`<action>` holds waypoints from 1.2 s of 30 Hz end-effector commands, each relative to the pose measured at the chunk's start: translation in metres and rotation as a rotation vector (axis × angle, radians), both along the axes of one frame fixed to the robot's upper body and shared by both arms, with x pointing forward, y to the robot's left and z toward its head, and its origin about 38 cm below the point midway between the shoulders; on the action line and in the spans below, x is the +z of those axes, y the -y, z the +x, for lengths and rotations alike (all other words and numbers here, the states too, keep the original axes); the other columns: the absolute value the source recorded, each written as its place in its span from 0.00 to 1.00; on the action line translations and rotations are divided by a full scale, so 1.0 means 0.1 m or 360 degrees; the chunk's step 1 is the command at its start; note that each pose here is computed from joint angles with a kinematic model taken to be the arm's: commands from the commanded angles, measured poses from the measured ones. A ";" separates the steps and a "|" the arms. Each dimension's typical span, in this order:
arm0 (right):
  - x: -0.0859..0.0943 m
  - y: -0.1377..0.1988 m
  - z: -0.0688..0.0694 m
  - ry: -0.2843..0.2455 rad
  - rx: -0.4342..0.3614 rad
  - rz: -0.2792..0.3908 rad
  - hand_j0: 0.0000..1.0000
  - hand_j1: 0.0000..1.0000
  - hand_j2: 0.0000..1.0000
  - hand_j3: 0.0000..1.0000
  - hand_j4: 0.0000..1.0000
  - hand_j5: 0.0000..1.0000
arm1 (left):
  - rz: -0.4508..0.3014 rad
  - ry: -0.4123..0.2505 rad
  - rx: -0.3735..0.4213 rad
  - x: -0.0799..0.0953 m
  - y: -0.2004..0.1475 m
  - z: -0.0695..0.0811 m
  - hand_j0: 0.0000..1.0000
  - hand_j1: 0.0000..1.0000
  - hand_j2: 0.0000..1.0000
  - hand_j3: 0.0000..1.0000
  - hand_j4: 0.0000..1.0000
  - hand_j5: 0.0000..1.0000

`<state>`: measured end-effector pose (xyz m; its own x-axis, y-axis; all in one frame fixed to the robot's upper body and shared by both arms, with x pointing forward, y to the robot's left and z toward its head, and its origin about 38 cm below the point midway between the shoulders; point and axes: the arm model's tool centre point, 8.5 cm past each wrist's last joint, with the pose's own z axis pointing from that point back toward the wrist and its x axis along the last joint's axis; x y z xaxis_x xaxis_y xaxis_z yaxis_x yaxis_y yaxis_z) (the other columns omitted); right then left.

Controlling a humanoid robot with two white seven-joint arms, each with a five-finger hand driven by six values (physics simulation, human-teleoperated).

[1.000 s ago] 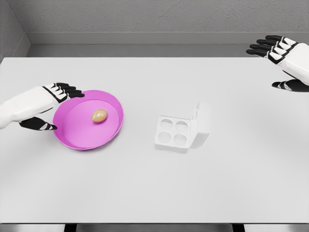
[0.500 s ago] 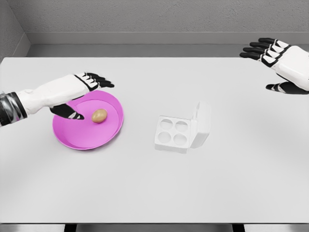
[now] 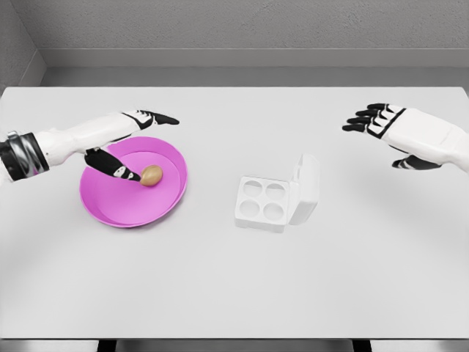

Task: Pack egg into the box and close the box lid

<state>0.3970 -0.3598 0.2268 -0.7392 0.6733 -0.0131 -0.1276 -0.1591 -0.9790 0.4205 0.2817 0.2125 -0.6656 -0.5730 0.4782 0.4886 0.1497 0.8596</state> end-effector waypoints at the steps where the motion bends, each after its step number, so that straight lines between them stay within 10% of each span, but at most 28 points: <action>1: -0.03 0.05 0.02 -0.0018 -0.0026 -0.0013 1.00 1.00 1.00 1.00 1.00 1.00 | 0.0001 -0.0073 -0.0028 -0.14 0.06 -0.02 0.96 0.96 0.96 0.96 0.96 0.96; 11: -0.23 0.05 -0.03 -0.0068 -0.0020 -0.0107 1.00 1.00 1.00 1.00 1.00 1.00 | -0.0111 -0.0328 0.0168 -0.26 -0.10 0.07 0.95 0.95 0.95 0.95 0.95 0.95; 36: -0.22 0.25 -0.21 -0.0117 -0.0032 -0.0225 1.00 1.00 1.00 1.00 1.00 1.00 | -0.0024 -0.0457 0.0280 -0.63 -0.10 0.11 0.85 0.85 0.85 0.85 0.85 0.85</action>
<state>0.3766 -0.3832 0.2002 -0.7284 0.6833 -0.0494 -0.2089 -0.2902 -0.9339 0.4315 0.2932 0.1497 -0.3935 -0.6578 0.6422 0.6774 0.2647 0.6863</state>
